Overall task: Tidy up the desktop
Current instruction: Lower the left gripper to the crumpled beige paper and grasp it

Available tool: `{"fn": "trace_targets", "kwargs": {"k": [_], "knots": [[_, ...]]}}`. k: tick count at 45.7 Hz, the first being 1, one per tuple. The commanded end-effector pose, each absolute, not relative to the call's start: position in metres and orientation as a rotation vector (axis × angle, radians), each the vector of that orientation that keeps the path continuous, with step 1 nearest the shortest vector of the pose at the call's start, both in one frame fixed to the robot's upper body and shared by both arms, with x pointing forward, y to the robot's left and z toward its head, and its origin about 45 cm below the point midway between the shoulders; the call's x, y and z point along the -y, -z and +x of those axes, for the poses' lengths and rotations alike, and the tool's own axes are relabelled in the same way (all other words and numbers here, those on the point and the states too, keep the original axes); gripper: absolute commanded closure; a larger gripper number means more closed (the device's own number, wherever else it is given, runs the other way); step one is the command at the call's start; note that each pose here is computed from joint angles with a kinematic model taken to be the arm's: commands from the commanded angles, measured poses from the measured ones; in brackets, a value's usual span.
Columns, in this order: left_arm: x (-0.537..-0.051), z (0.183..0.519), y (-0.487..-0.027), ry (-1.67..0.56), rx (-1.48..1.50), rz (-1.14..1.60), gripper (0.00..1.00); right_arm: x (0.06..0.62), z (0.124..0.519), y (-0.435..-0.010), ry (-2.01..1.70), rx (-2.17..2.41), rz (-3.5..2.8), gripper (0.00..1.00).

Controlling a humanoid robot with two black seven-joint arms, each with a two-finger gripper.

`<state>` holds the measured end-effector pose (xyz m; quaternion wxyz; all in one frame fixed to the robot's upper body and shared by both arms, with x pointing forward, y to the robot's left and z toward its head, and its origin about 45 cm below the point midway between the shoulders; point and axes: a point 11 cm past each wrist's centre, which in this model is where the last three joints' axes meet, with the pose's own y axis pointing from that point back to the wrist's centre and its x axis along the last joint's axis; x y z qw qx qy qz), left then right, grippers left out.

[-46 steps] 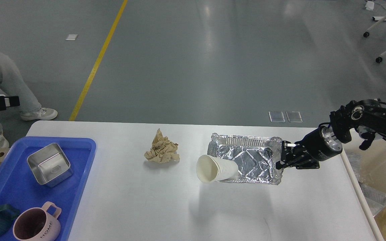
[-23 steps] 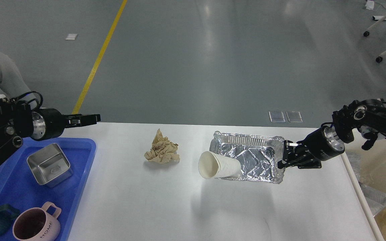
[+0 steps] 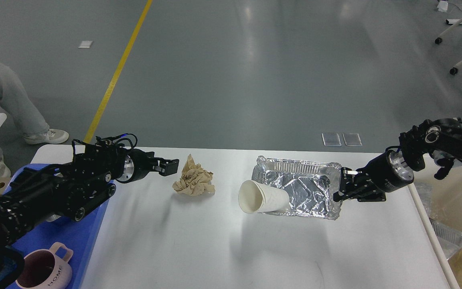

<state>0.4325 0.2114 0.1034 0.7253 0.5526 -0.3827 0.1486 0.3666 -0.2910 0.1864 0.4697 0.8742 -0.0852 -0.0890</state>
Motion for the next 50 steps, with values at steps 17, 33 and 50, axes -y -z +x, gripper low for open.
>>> {"fn": "trace_targets", "kwargs": {"k": [17, 33, 50], "knots": [[-0.167, 0.414, -0.062, -0.263, 0.915, 1.244, 0.39, 0.292, 0.366, -0.188, 0.219, 0.214, 2.148, 1.00], [-0.175, 0.402, -0.051, -0.158, 0.896, 1.236, 0.97, 0.294, 0.366, -0.187, 0.222, 0.221, 2.146, 1.00], [-0.152, 0.444, -0.113, -0.207, 0.872, 1.144, 1.00, 0.294, 0.365, -0.187, 0.225, 0.217, 2.147, 1.00]]}}
